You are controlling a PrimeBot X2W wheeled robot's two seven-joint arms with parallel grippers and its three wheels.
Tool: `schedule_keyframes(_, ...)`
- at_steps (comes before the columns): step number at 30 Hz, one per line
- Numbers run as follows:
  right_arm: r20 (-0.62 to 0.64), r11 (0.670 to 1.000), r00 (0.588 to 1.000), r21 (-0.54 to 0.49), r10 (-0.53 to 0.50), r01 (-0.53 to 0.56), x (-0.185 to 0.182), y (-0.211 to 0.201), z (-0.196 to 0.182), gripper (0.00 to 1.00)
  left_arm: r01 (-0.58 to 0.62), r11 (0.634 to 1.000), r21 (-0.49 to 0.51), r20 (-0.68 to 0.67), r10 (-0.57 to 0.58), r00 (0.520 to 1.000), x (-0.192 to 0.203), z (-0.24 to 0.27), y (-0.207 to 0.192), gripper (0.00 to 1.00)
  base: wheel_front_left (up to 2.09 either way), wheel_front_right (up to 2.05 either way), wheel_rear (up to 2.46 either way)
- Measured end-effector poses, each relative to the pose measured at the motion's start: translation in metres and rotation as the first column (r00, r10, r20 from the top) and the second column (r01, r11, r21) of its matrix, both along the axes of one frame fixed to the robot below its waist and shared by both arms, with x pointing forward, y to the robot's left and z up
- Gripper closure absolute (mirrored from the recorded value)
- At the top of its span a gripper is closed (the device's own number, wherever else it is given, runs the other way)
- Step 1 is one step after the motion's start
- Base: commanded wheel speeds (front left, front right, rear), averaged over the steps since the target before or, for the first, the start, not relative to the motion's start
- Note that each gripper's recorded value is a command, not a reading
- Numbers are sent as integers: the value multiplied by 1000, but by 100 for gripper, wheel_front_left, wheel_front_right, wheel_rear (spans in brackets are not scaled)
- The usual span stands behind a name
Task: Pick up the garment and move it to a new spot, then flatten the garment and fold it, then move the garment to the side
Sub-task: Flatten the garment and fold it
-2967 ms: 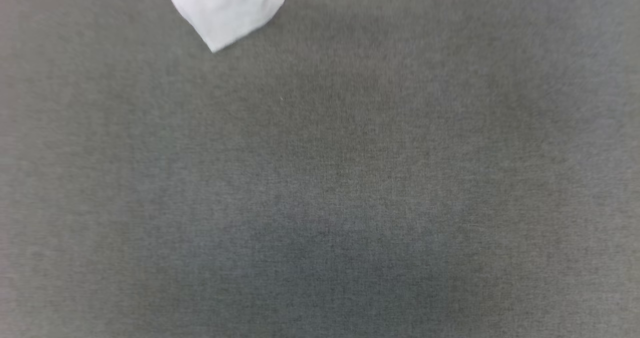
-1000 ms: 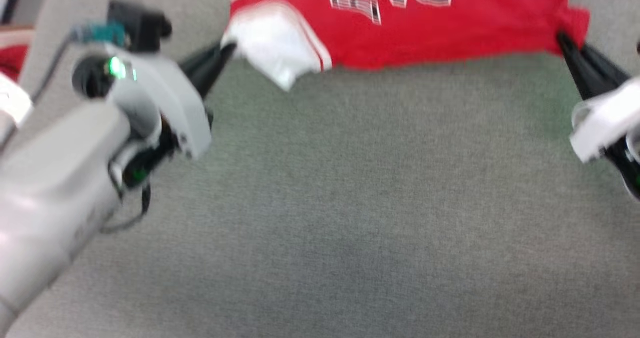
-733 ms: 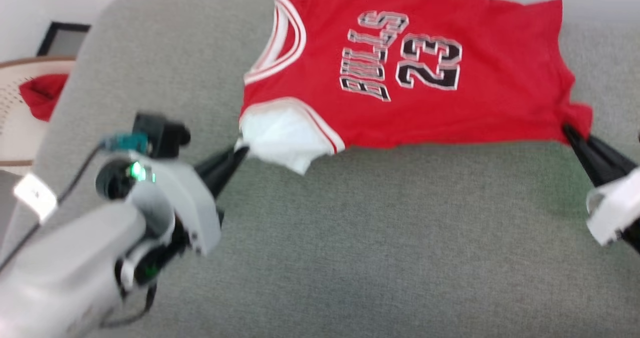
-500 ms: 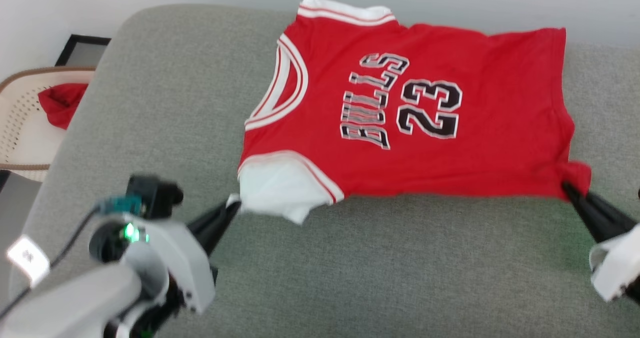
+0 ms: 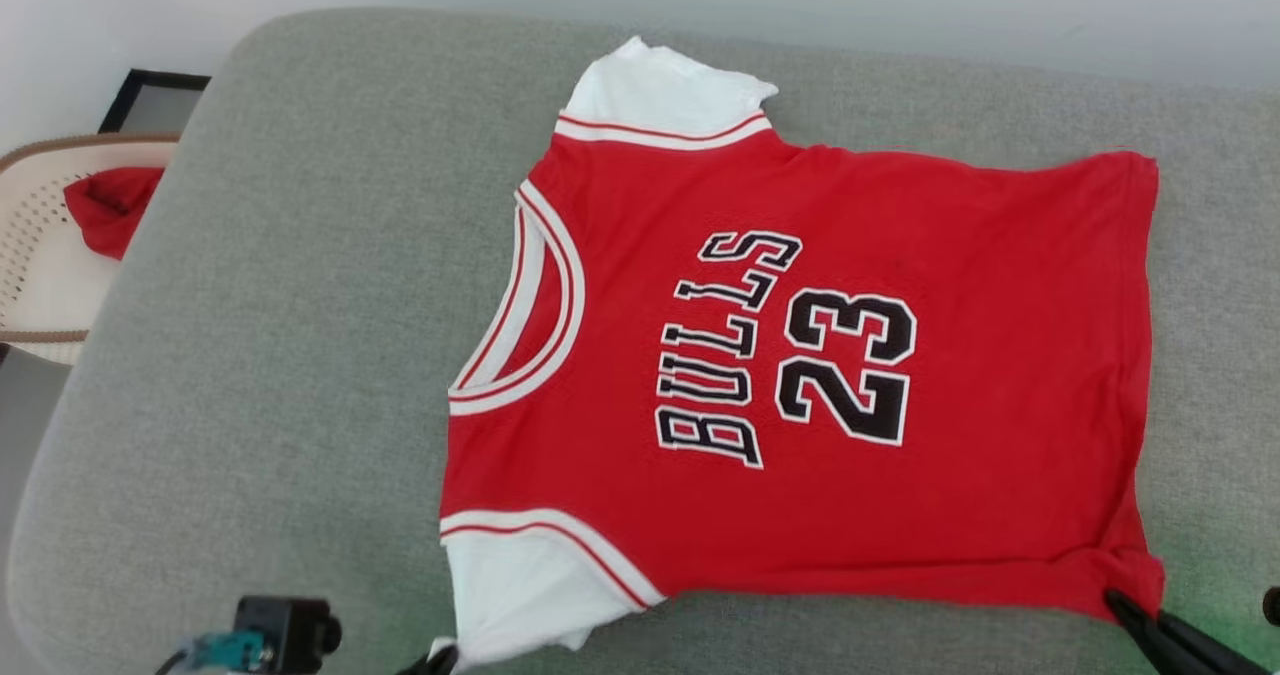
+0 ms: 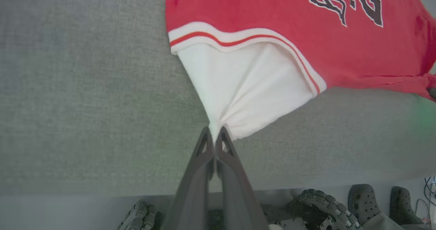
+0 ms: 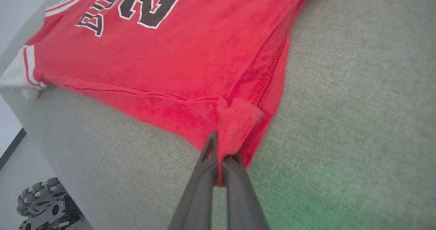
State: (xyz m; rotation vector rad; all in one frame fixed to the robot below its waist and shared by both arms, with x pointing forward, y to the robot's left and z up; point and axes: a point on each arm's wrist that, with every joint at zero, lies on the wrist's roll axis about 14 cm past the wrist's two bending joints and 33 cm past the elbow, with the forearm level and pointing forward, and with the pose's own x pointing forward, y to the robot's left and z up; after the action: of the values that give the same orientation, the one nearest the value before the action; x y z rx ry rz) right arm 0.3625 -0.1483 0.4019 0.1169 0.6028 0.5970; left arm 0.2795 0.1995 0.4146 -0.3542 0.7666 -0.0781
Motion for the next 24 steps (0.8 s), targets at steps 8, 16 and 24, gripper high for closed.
schedule_keyframes(8, -33, 997, 998, 60, -48, 50, -7, 1, 8, 100, -15, 997, 72, 0, 15, 1000, -1, 11, 14, 100, 0, 0, 0)
schedule_keyframes(16, 40, 991, 995, 96, -92, 88, 26, 1, 36, 100, 108, 962, 253, 166, -153, 974, 59, 61, 25, 100, 0, 0, 0)
schedule_keyframes(24, 93, 994, 991, 57, -99, 94, 63, 4, 49, 100, 218, 899, 381, 250, -327, 911, 131, 90, 22, 100, 0, 0, 0)
